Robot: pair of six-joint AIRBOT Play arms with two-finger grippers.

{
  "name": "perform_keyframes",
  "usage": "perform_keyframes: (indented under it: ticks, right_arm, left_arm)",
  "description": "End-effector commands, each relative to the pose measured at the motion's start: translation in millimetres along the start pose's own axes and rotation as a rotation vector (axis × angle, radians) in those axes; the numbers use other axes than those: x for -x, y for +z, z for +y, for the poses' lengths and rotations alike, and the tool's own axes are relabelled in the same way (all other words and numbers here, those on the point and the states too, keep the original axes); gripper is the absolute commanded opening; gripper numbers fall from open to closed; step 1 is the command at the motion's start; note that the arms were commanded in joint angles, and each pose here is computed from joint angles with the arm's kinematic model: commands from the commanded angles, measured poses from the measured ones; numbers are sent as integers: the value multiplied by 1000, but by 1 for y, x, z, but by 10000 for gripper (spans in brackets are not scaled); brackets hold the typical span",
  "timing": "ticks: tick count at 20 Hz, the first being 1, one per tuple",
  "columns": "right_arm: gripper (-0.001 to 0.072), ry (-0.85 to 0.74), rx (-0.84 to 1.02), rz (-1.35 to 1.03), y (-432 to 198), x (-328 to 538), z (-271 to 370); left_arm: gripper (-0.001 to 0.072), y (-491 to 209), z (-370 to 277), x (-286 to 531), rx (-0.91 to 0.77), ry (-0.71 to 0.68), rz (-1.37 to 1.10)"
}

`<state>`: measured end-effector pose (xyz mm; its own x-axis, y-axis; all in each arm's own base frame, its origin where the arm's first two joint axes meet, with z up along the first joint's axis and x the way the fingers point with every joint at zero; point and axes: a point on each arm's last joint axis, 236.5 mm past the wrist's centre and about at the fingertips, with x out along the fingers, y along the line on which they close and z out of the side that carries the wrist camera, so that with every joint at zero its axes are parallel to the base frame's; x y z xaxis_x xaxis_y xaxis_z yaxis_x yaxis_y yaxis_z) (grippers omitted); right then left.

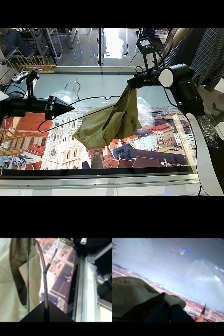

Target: Fold the clothes and pants, and hang the long-sleeved shirts on hangers.

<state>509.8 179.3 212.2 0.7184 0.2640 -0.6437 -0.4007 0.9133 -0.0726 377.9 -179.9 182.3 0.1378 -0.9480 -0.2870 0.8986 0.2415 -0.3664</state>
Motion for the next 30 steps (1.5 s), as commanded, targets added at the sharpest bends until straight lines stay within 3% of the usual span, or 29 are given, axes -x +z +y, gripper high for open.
perform_keyframes:
  ticks: [1, 9, 13, 18, 23, 27, 30]
  right_arm:
    - [18, 4, -4, -4, 1, 0, 1]
    - [18, 4, -3, 0, 0, 0, 1]
    - [18, 32, -12, -3, 1, 1, 8]
    - [18, 134, 67, -1, 3, 20, 64]
    - [18, 278, 246, 108, -31, 103, 136]
    - [18, 382, 344, 288, -83, 151, 165]
    - [20, 403, 413, 268, -83, 162, 167]
  left_arm:
    - [8, -7, 16, -14, 44, -5, -9]
    - [8, 8, 62, -58, 80, 140, -96]
    - [8, 12, 61, -58, 86, 136, -115]
    - [8, 14, 45, -68, 85, 77, -113]
    - [8, 14, 28, -83, 77, 21, -100]
    - [7, 75, 18, -68, 44, -27, -364]
    - [8, 104, 7, -53, -40, -61, -506]
